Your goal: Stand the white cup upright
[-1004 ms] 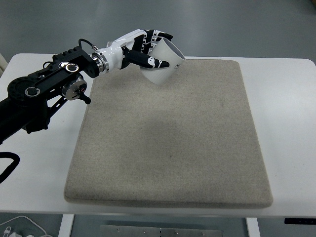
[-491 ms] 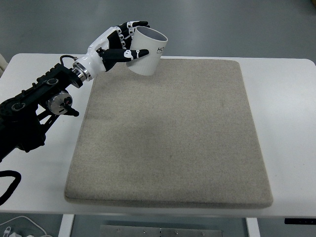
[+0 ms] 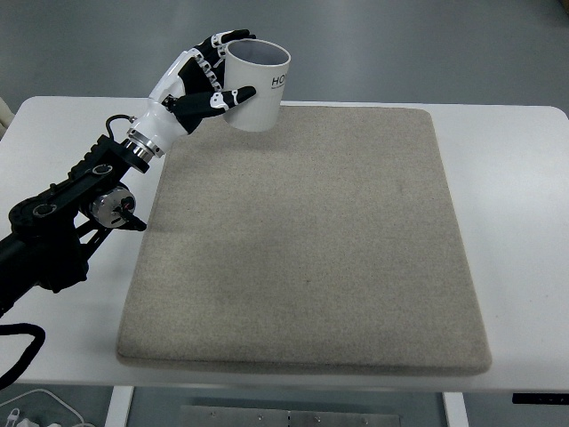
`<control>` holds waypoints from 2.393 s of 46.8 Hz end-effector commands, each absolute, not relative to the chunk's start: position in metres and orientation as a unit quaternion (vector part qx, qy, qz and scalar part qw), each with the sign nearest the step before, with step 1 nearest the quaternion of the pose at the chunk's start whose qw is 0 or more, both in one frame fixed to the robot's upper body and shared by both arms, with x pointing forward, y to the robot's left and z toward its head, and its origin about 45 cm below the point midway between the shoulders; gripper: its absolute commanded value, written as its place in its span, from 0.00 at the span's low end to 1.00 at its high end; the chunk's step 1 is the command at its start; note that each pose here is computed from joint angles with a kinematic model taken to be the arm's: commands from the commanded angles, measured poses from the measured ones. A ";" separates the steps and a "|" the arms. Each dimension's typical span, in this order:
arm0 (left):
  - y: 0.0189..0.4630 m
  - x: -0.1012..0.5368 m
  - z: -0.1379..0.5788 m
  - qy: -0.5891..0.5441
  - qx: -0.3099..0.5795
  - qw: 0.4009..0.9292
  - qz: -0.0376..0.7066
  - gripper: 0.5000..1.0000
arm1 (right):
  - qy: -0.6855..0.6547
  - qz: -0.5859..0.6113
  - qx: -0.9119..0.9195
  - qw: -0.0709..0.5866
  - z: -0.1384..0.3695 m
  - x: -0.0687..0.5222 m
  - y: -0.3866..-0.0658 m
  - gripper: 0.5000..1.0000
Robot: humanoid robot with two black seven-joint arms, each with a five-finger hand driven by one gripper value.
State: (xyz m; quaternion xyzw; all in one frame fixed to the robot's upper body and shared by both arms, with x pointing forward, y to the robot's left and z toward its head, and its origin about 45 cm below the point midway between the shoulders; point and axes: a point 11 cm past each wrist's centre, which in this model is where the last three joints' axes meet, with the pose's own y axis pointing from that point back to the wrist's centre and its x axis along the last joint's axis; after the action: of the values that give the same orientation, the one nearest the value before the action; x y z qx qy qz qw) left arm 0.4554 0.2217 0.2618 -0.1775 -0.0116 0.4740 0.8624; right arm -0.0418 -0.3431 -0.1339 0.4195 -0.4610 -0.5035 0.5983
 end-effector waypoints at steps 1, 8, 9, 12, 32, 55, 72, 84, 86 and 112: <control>0.222 0.455 0.260 -0.012 -0.175 0.863 0.474 0.08 | -0.461 -0.503 0.420 0.598 -0.134 -0.042 -0.343 0.86; 0.227 0.456 0.254 -0.021 -0.157 0.863 0.480 0.09 | -0.461 -0.504 0.419 0.598 -0.134 -0.042 -0.343 0.86; 0.228 0.456 0.253 -0.023 -0.152 0.864 0.480 0.09 | -0.461 -0.504 0.419 0.598 -0.134 -0.042 -0.343 0.86; 0.231 0.457 0.249 -0.029 -0.139 0.865 0.482 0.09 | -0.461 -0.504 0.419 0.598 -0.134 -0.042 -0.343 0.86; 0.240 0.456 0.225 -0.054 -0.063 0.873 0.480 0.09 | -0.461 -0.503 0.420 0.599 -0.134 -0.042 -0.343 0.86; 0.233 0.446 0.205 -0.050 -0.030 0.885 0.462 0.11 | -0.461 -0.503 0.419 0.599 -0.134 -0.042 -0.343 0.86; 0.231 0.441 0.192 -0.043 -0.014 0.886 0.461 0.17 | -0.461 -0.504 0.419 0.598 -0.134 -0.042 -0.343 0.86; 0.217 0.439 0.178 -0.028 -0.009 0.887 0.461 0.37 | -0.461 -0.503 0.420 0.599 -0.134 -0.042 -0.343 0.86; 0.216 0.439 0.177 -0.028 -0.009 0.888 0.459 0.43 | -0.461 -0.503 0.420 0.599 -0.134 -0.042 -0.343 0.86; 0.214 0.440 0.183 -0.025 -0.019 0.892 0.452 1.00 | -0.461 -0.504 0.419 0.598 -0.134 -0.042 -0.343 0.86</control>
State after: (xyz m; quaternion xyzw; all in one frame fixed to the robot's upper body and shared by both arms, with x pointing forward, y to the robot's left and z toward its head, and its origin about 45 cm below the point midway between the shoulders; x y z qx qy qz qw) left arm 0.4395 0.2136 0.1820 -0.0167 -0.0261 0.4519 0.8915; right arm -0.0418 -0.3432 -0.1339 0.4195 -0.4609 -0.5033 0.5986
